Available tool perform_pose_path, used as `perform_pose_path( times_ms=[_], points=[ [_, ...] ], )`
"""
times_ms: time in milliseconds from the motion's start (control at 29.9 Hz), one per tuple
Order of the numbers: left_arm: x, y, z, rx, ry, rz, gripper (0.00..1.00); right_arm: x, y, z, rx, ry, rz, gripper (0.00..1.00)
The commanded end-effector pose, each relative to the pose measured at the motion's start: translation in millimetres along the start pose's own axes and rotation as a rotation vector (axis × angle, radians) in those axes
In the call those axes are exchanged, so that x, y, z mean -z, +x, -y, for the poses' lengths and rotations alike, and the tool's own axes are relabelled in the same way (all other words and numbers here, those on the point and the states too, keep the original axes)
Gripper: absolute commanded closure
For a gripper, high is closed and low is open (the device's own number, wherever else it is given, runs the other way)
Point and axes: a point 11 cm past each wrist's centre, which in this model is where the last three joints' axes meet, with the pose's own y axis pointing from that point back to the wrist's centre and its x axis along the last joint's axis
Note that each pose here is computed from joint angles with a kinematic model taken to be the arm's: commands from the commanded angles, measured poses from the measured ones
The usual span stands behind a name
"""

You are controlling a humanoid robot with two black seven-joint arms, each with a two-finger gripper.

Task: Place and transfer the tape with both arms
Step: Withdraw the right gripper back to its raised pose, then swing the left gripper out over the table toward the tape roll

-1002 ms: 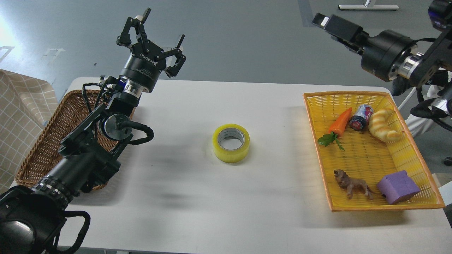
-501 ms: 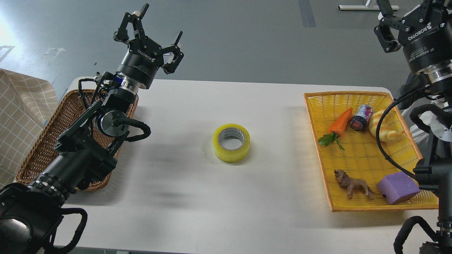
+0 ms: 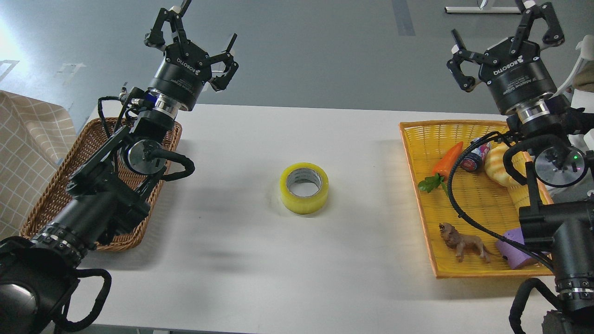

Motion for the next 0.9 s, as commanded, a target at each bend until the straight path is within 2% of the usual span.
perform_pose_path(
  times_ms=[0,401,668,869],
  points=[
    [0.5,0.3,-0.6,0.001,0.006,0.003,0.02,-4.6,-5.3,2.8,0.014,0.006,0.017,0.03],
    [-14.7,-16.6,4.7,0.067,-0.012,0.017,0.02,-6.1,-3.6,-0.2,0.008,0.008,0.016,0.03],
    [-3.2,-19.3,1.2,0.106,0.071,0.11,0.02,-7.2,-3.9,-0.7,0.009,0.005,0.016,0.03],
    [-4.8,-53.3,12.5,0.239,0.099,0.198,0.02,-9.3,-1.9,-3.1,0.003,0.001,0.017,0.03]
  ],
)
